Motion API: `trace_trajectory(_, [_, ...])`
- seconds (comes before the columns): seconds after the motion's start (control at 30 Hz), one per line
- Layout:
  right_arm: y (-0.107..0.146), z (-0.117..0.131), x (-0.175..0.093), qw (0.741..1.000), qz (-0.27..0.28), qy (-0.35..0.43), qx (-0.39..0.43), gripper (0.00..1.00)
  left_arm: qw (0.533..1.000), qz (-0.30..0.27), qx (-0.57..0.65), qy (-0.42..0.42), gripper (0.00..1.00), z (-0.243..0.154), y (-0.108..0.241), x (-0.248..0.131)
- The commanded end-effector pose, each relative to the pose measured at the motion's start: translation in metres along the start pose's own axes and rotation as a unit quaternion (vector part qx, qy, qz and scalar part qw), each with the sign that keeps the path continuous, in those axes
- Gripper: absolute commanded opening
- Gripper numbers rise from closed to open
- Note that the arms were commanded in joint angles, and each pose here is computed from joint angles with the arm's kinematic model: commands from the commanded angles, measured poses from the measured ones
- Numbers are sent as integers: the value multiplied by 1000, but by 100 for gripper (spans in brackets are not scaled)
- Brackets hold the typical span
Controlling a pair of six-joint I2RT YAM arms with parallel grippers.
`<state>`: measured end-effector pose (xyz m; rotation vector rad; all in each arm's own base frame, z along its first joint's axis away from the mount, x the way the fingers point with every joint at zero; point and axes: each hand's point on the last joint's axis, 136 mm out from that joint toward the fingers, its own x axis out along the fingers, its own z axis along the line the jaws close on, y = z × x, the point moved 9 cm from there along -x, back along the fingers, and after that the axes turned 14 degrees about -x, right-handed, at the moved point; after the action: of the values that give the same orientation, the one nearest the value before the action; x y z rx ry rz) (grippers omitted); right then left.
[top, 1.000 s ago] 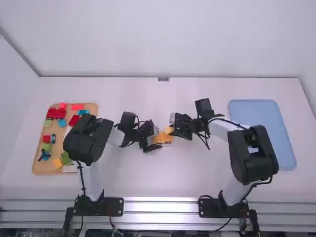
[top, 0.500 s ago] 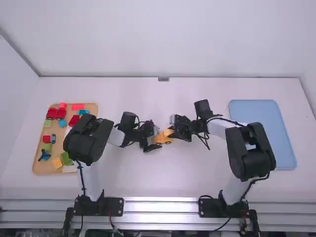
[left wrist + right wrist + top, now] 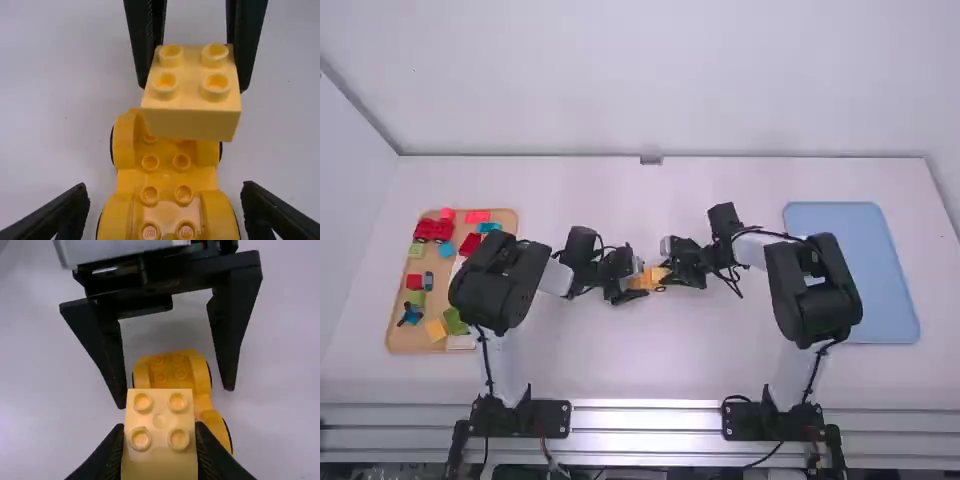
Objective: Assemble lego blocks to make yellow taxi
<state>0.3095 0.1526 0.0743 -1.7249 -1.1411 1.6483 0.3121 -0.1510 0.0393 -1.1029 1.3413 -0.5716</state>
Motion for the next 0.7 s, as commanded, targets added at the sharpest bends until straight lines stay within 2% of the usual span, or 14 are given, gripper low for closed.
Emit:
trace_trajectory(0.0, [-4, -4, -1, 1000, -1, 2, -15, 16, 1000, 2, -1, 13, 81, -4, 5, 4])
trace_trajectory(0.13, [-4, -4, 0, 1000, 0, 1, -14, 16, 1000, -1, -1, 18, 81, -3, 12, 8])
trace_trajectory(0.3, [-4, -4, 0, 1000, 0, 2, -15, 16, 1000, -7, 2, 23, 70, -3, 13, 10])
trace_trajectory(0.47, [-4, -4, 0, 1000, -1, 1, -14, 16, 1000, -9, 5, 22, 55, -1, 11, 10])
trace_trajectory(0.67, [-6, 2, 8, 1000, 17, -17, -13, 17, 1000, -3, -4, 25, 47, -4, 14, 10])
